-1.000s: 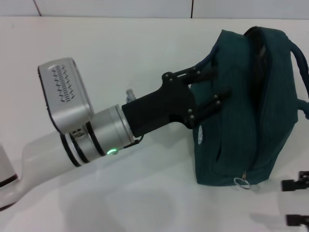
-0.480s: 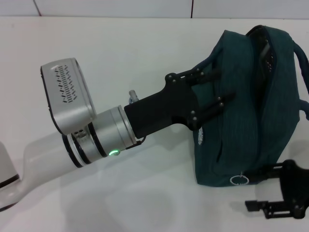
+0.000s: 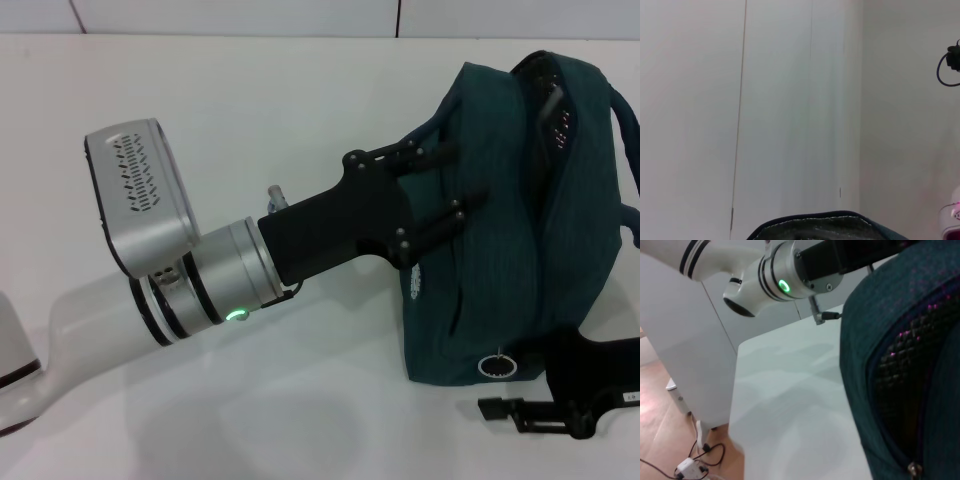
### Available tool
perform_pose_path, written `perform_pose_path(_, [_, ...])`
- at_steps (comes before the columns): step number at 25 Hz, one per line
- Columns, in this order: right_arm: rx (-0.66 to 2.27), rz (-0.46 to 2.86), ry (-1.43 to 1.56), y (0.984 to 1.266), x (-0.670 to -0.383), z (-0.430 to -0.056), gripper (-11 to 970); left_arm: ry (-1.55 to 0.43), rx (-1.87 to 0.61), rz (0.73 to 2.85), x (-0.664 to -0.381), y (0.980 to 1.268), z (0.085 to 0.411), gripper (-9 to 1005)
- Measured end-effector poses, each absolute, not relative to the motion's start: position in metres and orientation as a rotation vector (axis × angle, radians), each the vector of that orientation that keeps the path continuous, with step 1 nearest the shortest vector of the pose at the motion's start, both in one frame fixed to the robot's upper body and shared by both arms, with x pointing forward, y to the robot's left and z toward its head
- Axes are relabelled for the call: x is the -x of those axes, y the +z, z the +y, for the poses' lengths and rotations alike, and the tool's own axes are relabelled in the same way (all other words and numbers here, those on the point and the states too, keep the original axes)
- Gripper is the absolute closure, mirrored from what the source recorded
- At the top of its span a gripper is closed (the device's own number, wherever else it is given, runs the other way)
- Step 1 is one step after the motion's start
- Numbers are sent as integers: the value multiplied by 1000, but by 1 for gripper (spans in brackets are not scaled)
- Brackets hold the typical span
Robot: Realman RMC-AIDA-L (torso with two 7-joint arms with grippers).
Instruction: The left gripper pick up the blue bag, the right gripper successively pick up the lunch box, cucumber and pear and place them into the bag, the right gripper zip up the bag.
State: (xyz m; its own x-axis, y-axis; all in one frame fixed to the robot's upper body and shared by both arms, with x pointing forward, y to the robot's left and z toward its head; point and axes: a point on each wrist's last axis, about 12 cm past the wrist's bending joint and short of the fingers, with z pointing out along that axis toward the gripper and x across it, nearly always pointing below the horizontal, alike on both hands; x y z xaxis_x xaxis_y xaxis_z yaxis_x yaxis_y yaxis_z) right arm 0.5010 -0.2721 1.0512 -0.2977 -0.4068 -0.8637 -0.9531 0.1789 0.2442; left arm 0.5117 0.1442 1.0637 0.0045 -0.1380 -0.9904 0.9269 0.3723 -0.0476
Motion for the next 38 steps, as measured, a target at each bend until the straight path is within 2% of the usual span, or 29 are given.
perform_pose_path(4, [1264,1797,1077,1052,-503,-270,453,-1001,-818,1284,-511,1063,144,514])
perform_pose_path(12, [1282,1745,1058,1052,-502,-269,726,-1001,-814,1289,-509,1062,145,512])
perform_pose_path(18, [1289,1609,1053,1060,-500,-269,896,-1027,-808,1248,-501,1063,150,511])
perform_pose_path(25, [1265,1506,1031,1070,-506,-266,927,-1025,-768,1169,-485,1063,164,509])
perform_pose_path(31, [1245,1438,999,1078,-512,-264,926,-986,-646,1207,-479,1057,182,508])
perform_pose_path(38, [1243,1322,944,1092,-528,-254,925,-899,-525,1313,-458,1033,215,385])
